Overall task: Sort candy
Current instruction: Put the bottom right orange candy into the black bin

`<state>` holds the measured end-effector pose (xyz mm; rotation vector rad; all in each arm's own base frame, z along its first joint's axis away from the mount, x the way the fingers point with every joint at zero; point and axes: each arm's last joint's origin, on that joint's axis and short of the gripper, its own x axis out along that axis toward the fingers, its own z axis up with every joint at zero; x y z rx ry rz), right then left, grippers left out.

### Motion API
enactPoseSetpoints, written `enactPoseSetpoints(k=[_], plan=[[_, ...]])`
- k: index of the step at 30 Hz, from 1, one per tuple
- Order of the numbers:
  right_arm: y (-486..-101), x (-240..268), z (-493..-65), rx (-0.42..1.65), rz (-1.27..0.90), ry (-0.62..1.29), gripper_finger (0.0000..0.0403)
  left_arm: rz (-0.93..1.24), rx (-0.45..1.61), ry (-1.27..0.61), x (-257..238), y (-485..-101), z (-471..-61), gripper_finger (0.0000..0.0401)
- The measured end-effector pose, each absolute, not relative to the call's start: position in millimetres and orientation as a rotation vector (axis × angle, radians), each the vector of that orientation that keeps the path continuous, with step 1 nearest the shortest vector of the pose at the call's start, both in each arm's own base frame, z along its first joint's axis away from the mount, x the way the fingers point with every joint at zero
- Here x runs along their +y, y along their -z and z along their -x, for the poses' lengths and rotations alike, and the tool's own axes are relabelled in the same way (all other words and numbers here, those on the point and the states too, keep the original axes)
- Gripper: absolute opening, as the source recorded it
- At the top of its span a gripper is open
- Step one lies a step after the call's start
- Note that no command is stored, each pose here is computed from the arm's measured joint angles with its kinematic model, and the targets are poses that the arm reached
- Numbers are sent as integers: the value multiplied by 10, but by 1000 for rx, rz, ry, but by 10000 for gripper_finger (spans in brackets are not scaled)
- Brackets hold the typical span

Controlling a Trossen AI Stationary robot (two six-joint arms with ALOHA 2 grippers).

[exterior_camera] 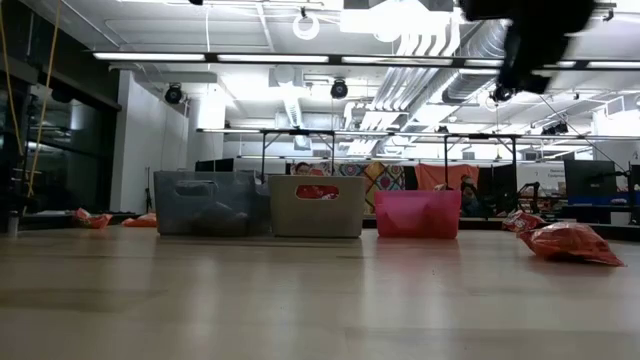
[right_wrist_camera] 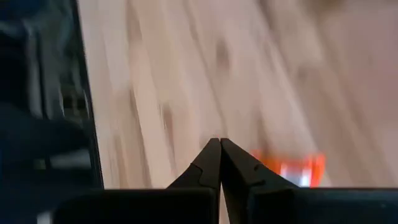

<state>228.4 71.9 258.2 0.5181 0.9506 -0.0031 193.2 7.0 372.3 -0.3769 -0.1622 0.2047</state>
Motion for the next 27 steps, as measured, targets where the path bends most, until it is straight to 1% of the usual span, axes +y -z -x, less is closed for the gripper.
enactPoseSetpoints(k=[2, 4, 8, 10, 12, 16, 19, 21, 24, 27], plan=[[-2617, 615, -2360, 884, -540, 19, 0, 378, -165, -204, 70, -3727, -1924, 227], [-2610, 532, -2382, 881, -557, 49, 0, 386, -166, -203, 70, -3728, -1924, 227], [-2546, 449, -2320, 986, -605, 100, 3, 403, -167, -202, 70, -3727, -1924, 227], [-2502, 452, -2273, 1062, -640, 122, 16, 403, -167, -202, 70, -3727, -1925, 227], [-2458, 507, -2232, 1136, -654, 122, 40, 403, -167, -202, 70, -3727, -1925, 227], [-2359, 664, -2189, 1241, -651, 149, 110, 403, -166, -202, 70, -3726, -1925, 227], [-2287, 782, -2194, 1261, -633, 198, 167, 402, -166, -203, 70, -3726, -1925, 227], [-2196, 829, -2177, 1272, -663, 265, 200, 402, -166, -203, 70, -3725, -1925, 227], [-1930, 843, -2069, 1302, -806, 426, 232, 402, -162, -203, 70, -3722, -1925, 227], [-1670, 870, -1991, 1231, -1059, 492, 244, 402, -161, -203, 69, -3721, -1925, 227]])
